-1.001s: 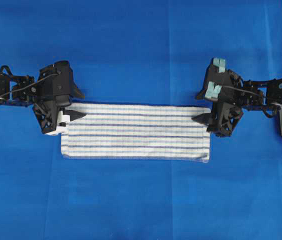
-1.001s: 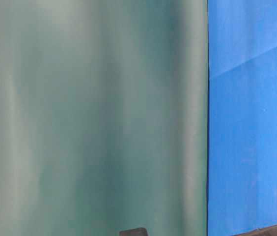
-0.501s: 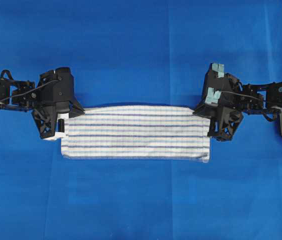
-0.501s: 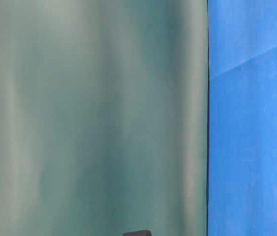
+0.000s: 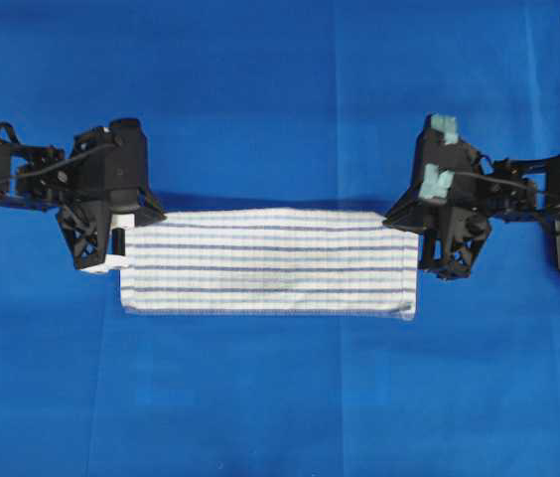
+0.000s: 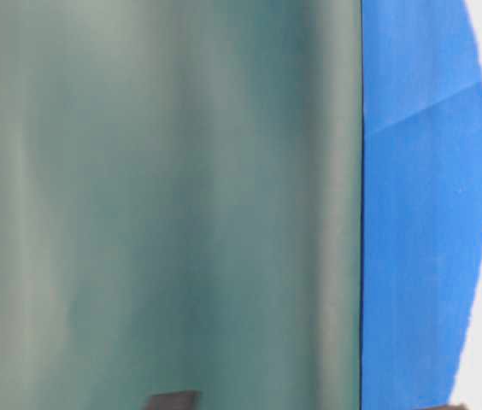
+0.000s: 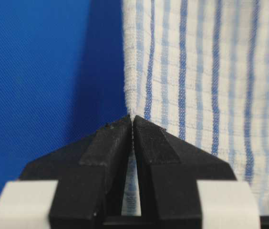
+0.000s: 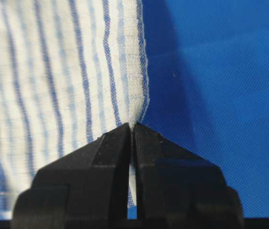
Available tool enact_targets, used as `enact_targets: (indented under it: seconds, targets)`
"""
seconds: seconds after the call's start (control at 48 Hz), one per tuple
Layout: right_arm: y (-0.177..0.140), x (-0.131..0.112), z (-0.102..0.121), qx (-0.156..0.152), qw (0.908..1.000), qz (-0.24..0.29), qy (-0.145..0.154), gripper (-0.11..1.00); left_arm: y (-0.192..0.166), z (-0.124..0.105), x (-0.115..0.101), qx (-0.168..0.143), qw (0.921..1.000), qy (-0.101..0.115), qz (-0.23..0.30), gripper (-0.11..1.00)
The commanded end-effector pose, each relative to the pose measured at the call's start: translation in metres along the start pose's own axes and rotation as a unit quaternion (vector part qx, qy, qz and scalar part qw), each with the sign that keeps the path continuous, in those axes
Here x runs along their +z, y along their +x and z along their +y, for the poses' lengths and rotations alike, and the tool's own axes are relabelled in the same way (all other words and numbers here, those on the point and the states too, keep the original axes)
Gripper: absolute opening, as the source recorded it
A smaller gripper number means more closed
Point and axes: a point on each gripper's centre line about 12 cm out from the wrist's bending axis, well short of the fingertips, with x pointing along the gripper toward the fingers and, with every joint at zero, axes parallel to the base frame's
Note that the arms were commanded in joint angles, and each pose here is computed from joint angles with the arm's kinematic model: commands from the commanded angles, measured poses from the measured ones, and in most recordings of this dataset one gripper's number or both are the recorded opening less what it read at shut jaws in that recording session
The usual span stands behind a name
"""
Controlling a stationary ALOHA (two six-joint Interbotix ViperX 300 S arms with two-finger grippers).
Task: Fold the blue towel.
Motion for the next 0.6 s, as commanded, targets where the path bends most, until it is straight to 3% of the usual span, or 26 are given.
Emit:
enact_targets:
  seconds: [0.0,0.146,0.292,0.584]
  targets:
    - [-0.016,0.016,0.008,0.014,0.9996,-0.024,-0.003,0.02,-0.017,-0.003,0.019,-0.005,0.9995,0.0,-0.033,0.03]
    - [-0.025,0.02,0.01,0.018,0.9993,-0.032,-0.004,0.02,-0.022,-0.007,0.022,-0.011,0.999,-0.009,-0.041,0.03]
    - [-0.024,0.026,0.005,0.011,0.9992,-0.039,0.0,0.02,-0.021,-0.02,0.026,-0.027,0.9978,-0.043,-0.043,0.03]
    - [-0.029,0.074,-0.047,-0.071,0.9941,-0.081,0.007,0.02,-0.018,-0.061,0.051,-0.09,0.9834,-0.125,-0.097,0.03]
